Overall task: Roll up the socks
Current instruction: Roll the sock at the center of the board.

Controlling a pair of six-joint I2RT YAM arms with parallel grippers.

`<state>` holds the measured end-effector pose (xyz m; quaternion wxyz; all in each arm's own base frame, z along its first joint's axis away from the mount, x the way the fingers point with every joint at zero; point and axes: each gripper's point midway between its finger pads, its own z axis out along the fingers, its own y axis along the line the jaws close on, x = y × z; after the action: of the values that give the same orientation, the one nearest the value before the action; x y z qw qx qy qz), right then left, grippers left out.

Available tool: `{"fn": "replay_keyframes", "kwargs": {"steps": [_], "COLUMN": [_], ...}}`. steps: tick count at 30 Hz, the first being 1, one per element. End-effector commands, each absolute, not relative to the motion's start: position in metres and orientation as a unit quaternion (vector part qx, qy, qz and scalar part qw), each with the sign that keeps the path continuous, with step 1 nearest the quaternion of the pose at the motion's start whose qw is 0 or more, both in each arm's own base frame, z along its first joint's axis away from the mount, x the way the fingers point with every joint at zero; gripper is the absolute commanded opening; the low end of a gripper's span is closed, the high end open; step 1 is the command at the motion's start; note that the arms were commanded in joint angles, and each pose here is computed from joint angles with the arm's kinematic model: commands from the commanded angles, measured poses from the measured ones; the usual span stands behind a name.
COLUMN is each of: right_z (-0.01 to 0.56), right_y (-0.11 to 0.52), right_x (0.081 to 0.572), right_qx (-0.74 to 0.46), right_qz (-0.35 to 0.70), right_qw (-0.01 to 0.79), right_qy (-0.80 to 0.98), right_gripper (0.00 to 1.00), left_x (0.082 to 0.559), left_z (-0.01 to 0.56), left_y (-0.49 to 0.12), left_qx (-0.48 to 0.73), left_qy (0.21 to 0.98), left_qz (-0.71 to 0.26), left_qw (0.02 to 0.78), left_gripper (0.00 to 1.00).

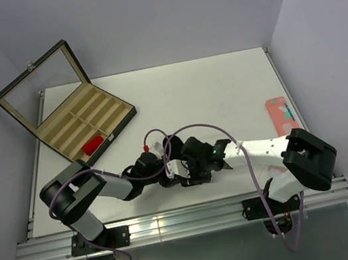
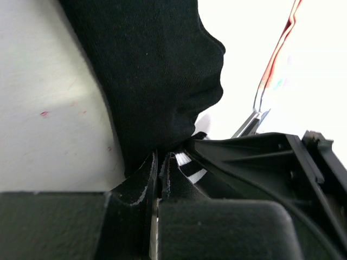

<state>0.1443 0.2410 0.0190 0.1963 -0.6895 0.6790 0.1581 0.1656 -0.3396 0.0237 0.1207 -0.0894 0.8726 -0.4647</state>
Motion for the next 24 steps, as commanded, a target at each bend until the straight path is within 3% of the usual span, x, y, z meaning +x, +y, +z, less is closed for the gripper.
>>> {"fn": "replay_keyframes", "kwargs": {"steps": [1, 3, 6, 11, 21, 24], "right_z": [0.029, 0.032, 0.034, 0.042, 0.025, 0.017], "right_y": [0.254, 0.255, 0.256, 0.256, 0.247, 0.245], "right_x": [0.152, 0.160, 0.154, 0.143, 0.146, 0.147], "right_qx": [-0.670, -0.662, -0.656, -0.641, -0.593, -0.585], "right_qz": [0.208, 0.222, 0.257, 0.306, 0.329, 0.323], "right_qw": [0.186, 0.172, 0.134, 0.076, -0.016, -0.036], "right_qy": [0.688, 0.695, 0.697, 0.700, 0.735, 0.743], "right_gripper": [0.30, 0.20, 0.15, 0.14, 0.14, 0.14], "left_x": [0.155, 0.155, 0.157, 0.164, 0.185, 0.184], "left_z": [0.006, 0.005, 0.006, 0.014, 0.041, 0.050], "left_y": [-0.327, -0.326, -0.326, -0.318, -0.291, -0.285], "left_qx": [-0.095, -0.092, -0.081, -0.074, -0.056, -0.036], "left_qy": [0.882, 0.882, 0.879, 0.866, 0.841, 0.834], "left_qz": [-0.448, -0.448, -0.452, -0.461, -0.445, -0.446], "left_qw": [0.113, 0.116, 0.129, 0.178, 0.302, 0.324], "left_gripper": [0.01, 0.01, 0.01, 0.07, 0.37, 0.38]}}
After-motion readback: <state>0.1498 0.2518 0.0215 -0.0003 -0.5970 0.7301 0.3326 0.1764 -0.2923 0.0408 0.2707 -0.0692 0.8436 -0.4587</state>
